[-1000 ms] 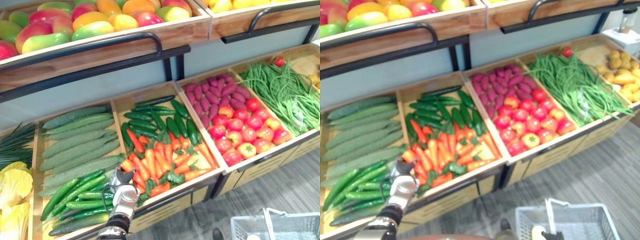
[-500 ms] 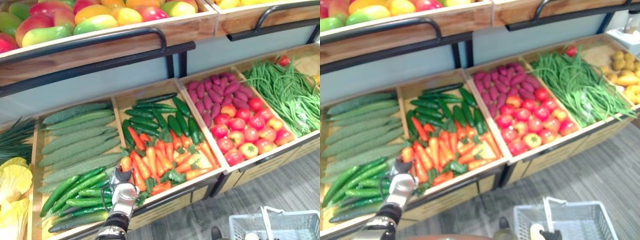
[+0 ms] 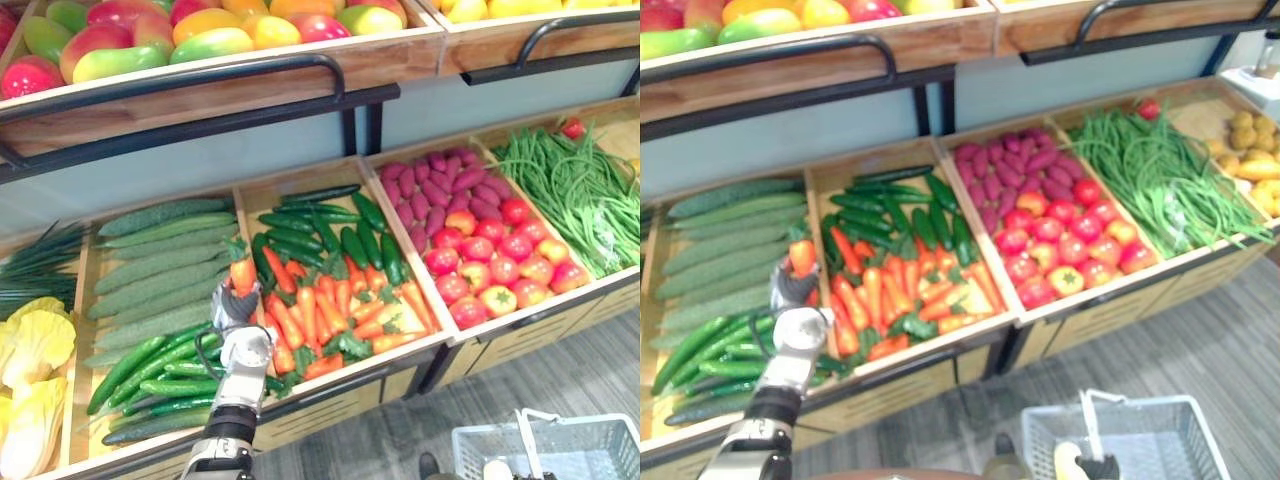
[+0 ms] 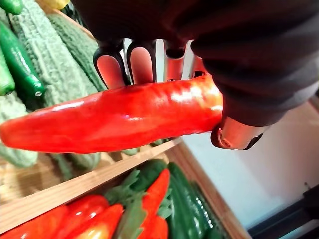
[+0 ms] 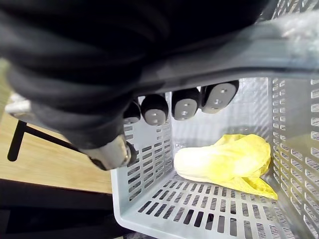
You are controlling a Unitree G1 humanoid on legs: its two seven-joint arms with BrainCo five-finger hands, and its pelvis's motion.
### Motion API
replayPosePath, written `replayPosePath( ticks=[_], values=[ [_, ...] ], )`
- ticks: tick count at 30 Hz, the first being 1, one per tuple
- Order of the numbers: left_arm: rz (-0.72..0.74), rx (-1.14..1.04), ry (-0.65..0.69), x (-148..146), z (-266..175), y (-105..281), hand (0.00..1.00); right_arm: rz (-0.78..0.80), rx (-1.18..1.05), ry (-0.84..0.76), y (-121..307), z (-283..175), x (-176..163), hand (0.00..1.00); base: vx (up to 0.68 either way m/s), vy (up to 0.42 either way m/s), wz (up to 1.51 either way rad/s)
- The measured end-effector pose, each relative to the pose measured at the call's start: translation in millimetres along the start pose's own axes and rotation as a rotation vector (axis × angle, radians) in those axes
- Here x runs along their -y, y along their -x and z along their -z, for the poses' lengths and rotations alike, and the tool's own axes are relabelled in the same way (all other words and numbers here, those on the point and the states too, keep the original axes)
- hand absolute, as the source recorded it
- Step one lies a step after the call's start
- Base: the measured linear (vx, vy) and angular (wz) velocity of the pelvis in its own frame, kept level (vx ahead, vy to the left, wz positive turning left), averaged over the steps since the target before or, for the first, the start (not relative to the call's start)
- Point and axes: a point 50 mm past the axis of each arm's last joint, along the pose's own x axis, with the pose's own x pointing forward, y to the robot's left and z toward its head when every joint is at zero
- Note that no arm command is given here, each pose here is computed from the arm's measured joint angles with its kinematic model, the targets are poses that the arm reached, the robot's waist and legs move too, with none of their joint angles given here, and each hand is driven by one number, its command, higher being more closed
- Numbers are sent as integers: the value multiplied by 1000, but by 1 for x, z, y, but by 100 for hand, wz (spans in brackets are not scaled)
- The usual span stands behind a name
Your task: Pick vegetable in the basket
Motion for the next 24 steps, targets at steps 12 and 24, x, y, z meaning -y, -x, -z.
replayPosePath(
  ticks=[12,24],
  values=[
    [-82,196,86,-20,-44,-2,100,-12,2,1,0,0,-2,100,-5,-2,1],
    [72,370,239,-37,-57,34,100,121,32,17,-11,-13,54,100,-11,4,-7]
  ],
)
